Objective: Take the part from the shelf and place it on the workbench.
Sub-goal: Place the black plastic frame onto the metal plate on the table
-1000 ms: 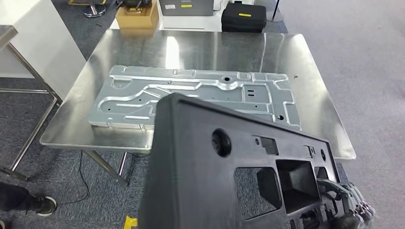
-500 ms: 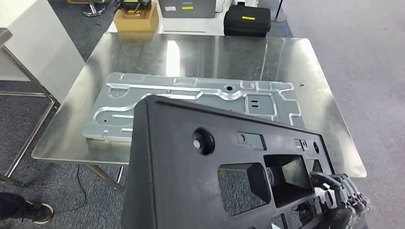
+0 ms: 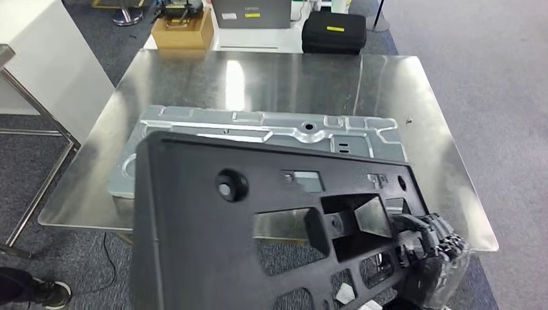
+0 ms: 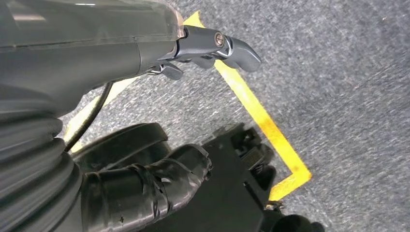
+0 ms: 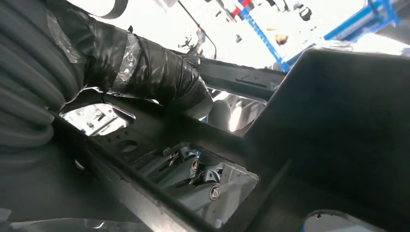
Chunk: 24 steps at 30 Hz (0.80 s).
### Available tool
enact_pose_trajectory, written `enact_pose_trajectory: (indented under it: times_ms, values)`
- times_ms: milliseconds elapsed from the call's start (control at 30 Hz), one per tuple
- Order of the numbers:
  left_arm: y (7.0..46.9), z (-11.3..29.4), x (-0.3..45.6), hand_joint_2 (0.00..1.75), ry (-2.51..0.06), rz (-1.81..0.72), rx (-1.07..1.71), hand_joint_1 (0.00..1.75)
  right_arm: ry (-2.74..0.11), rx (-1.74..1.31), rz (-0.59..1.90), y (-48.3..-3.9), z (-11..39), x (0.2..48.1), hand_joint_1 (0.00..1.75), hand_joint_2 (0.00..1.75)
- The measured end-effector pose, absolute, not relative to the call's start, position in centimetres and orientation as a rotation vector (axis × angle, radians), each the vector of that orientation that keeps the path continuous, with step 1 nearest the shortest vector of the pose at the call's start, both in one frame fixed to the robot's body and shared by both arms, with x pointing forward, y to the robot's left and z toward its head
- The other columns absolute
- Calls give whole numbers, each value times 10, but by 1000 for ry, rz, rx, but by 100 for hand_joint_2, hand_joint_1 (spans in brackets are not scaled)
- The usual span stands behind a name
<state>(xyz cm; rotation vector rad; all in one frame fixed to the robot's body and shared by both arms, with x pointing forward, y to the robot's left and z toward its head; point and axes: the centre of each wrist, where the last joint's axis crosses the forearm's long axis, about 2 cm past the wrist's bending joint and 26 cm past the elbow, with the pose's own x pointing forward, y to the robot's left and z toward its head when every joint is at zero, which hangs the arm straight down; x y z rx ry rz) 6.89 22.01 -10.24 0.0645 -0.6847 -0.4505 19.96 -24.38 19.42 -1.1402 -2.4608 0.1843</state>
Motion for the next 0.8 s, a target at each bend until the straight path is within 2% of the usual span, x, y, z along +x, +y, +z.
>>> enact_pose_trajectory:
  times_ms: [33, 167, 467, 667, 800]
  values:
    - [220, -102, 69, 175, -683, -453, 64, 0, -2463, -1136, 197, -242, 195, 203, 163, 175]
    - [220, -101, 74, 0, -681, -463, 73, 0, -2460, -1141, 272, -238, 197, 218, 163, 175]
    - [216, -99, 85, 0, -667, -518, 81, 0, -2395, -1379, 523, -234, 211, 258, 168, 175]
    - [215, -97, 91, 0, -666, -554, 76, 0, -2235, -1605, 632, -233, 222, 291, 170, 175]
    - [214, -97, 92, 0, -656, -571, 71, 0, -2138, -1651, 680, -238, 217, 314, 170, 175]
